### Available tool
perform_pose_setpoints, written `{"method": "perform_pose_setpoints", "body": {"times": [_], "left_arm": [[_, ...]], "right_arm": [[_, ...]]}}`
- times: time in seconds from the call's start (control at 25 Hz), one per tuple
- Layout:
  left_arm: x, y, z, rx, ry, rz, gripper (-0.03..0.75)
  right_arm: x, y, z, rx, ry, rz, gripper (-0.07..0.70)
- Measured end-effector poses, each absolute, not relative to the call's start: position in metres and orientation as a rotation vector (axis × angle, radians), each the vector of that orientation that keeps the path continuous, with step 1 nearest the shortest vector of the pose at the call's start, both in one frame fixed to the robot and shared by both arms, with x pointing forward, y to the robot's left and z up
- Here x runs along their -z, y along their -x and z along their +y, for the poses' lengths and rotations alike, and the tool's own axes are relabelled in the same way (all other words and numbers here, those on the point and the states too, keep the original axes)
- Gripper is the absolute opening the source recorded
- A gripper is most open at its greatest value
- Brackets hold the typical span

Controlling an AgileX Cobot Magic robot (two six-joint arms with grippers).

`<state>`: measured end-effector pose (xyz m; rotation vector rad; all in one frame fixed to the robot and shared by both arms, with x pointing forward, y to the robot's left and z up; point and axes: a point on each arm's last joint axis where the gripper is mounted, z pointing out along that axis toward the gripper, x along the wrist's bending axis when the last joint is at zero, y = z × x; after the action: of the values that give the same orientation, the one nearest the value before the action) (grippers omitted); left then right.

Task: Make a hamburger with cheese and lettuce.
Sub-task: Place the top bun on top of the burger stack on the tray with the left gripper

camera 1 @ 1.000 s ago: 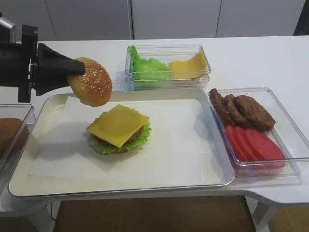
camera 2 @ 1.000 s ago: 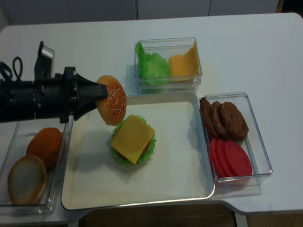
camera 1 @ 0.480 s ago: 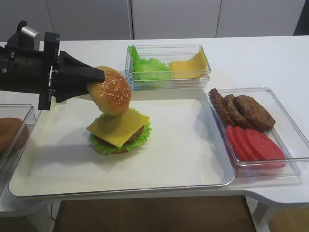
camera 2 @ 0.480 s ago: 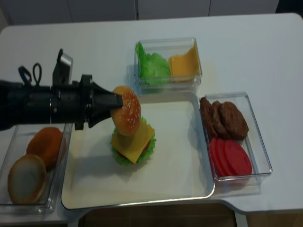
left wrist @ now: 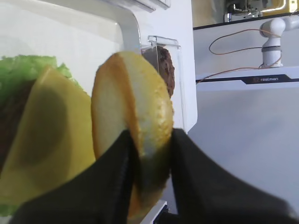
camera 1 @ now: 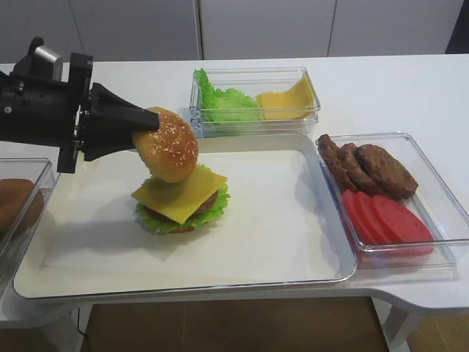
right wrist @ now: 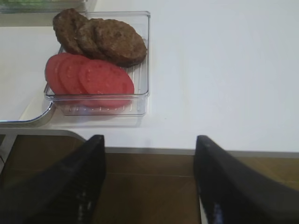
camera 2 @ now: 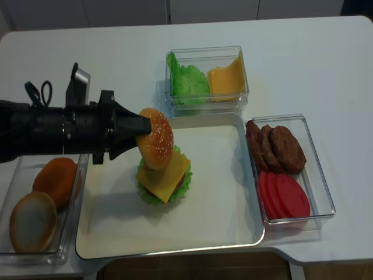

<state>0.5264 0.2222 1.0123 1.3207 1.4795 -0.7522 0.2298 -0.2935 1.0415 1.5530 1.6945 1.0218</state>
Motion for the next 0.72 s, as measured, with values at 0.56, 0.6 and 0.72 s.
{"method": "perform_pose_setpoints", "body": {"times": [0.56, 0.6, 0.72], "left_arm": [[-1.011, -0.52, 0.206, 0.799, -1.382, 1.458, 0.178], [-1.011, -0.52, 0.206, 0.798, -1.383, 1.457, 0.178], [-1.011, -0.52, 0.206, 0.798, -1.383, 1.457, 0.176]], "right_arm": [[-1.041, -0.23, -0.293, -1.022, -1.553, 1.694, 0.449], [-1.041, -0.23, -0.293, -1.022, -1.553, 1.694, 0.45], [-1.041, -0.23, -0.293, -1.022, -1.553, 1.694, 0.45]]}}
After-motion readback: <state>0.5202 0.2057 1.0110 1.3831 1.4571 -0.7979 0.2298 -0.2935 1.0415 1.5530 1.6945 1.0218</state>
